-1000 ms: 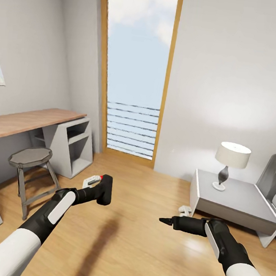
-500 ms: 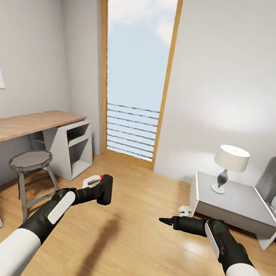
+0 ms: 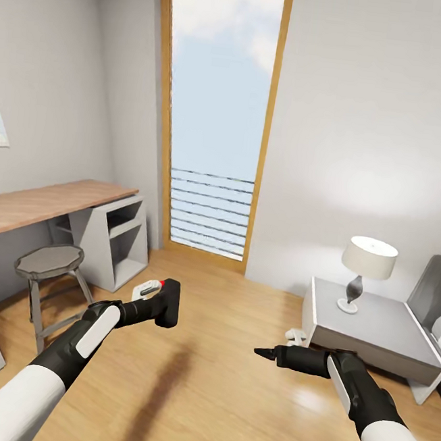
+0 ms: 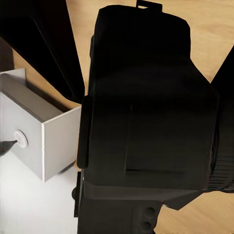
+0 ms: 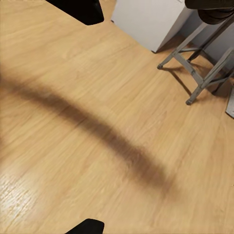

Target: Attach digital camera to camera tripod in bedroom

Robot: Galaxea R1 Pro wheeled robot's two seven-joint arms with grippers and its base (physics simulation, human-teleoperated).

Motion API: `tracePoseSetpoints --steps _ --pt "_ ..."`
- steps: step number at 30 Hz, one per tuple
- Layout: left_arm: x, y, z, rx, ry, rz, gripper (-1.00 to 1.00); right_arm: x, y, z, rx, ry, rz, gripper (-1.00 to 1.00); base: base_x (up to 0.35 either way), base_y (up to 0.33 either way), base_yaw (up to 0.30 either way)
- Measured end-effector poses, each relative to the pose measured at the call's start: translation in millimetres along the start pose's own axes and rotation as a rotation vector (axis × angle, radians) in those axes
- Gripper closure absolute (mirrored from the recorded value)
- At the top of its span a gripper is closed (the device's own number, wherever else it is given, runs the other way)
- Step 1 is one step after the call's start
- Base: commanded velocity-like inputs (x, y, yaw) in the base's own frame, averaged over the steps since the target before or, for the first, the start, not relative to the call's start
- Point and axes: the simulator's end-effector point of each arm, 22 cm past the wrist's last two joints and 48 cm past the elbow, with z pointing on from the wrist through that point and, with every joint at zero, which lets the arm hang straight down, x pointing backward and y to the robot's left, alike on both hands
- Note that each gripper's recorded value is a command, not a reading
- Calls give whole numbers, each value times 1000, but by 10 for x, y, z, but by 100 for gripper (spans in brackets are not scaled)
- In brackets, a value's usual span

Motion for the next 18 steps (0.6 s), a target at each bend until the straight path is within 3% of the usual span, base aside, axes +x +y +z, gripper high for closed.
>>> tracePoseSetpoints --steps 18 --pt "-259 -194 -143 -2 1 2 100 -264 169 -167 0 1 0 -100 0 0 0"
